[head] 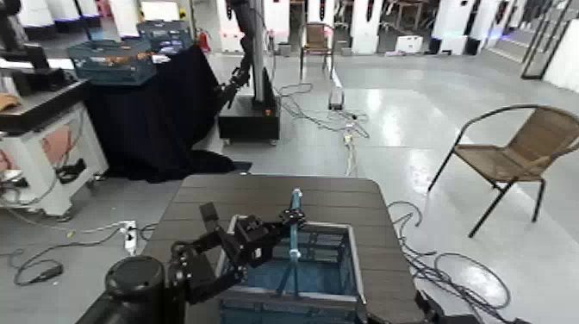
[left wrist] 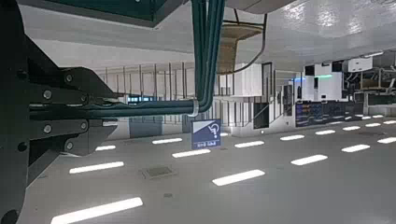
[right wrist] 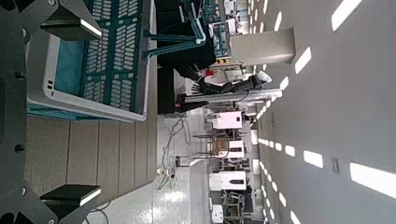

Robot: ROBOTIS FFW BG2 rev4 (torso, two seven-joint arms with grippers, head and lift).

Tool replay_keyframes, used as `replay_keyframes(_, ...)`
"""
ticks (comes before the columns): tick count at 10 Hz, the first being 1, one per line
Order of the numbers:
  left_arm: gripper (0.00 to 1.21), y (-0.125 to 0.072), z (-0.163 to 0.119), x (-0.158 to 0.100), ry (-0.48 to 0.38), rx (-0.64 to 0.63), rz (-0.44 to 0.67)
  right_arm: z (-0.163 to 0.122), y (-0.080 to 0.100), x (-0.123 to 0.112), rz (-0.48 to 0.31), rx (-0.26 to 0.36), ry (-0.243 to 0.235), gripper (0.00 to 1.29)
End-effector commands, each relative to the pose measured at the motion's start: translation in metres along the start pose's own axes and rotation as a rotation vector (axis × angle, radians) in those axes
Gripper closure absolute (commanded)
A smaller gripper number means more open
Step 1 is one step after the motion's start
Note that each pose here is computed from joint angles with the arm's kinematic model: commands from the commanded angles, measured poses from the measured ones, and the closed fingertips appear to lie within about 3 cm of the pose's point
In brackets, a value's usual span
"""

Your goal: Place the crate on the table.

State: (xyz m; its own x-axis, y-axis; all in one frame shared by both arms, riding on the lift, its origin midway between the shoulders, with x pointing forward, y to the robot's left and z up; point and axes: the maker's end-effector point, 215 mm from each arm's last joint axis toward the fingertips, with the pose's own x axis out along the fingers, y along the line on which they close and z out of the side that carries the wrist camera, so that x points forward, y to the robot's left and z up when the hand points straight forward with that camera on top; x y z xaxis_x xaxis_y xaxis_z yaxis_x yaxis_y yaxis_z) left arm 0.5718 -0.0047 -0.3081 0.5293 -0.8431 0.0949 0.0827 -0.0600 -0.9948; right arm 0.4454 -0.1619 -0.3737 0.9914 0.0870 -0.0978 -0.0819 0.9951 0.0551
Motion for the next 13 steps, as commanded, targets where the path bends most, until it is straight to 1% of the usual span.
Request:
replay_keyframes(1, 1.19, 0.007, 0.005, 0.000, -0.009, -0.011, 0.015, 0.000, 0.000, 0.001, 0.002, 0.000, 0.000, 0.14)
replay_keyframes(4, 1.19, 0.019, 0.011, -0.005, -0.023, -0.032, 0.034, 0.001, -0.001, 0.001, 0.000, 0.005, -0.004, 0.14)
replay_keyframes(6, 1.19, 0.018, 0.016, -0.009, -0.029, -0.031, 0.034, 0.001, -0.002, 0.001, -0.001, 0.005, -0.004, 0.14)
replay_keyframes(7, 1.09, 0.017, 0.018, -0.010, -0.031, -0.024, 0.028, 0.000, -0.002, 0.001, -0.001, 0.006, -0.004, 0.14)
replay_keyframes(8, 0.87, 0.015, 0.020, -0.011, -0.039, -0.021, 0.014, 0.000, -0.002, 0.000, 0.000, 0.006, -0.003, 0.14)
replay_keyframes(10, 0.35, 0.013, 0.018, -0.012, -0.032, -0.012, 0.004, 0.000, -0.003, 0.001, 0.001, 0.005, -0.003, 0.14)
replay_keyframes(11, 0.14, 0.012, 0.018, -0.012, -0.027, 0.003, 0.002, 0.000, -0.003, 0.001, -0.001, 0.006, -0.003, 0.14)
replay_keyframes(12, 0.05, 0.011, 0.024, -0.016, -0.030, 0.030, 0.009, 0.000, -0.003, 0.001, 0.001, 0.005, -0.003, 0.14)
replay_keyframes(13, 0.05, 0.012, 0.030, -0.020, -0.036, 0.068, 0.023, 0.000, -0.004, 0.001, 0.000, 0.005, -0.003, 0.14)
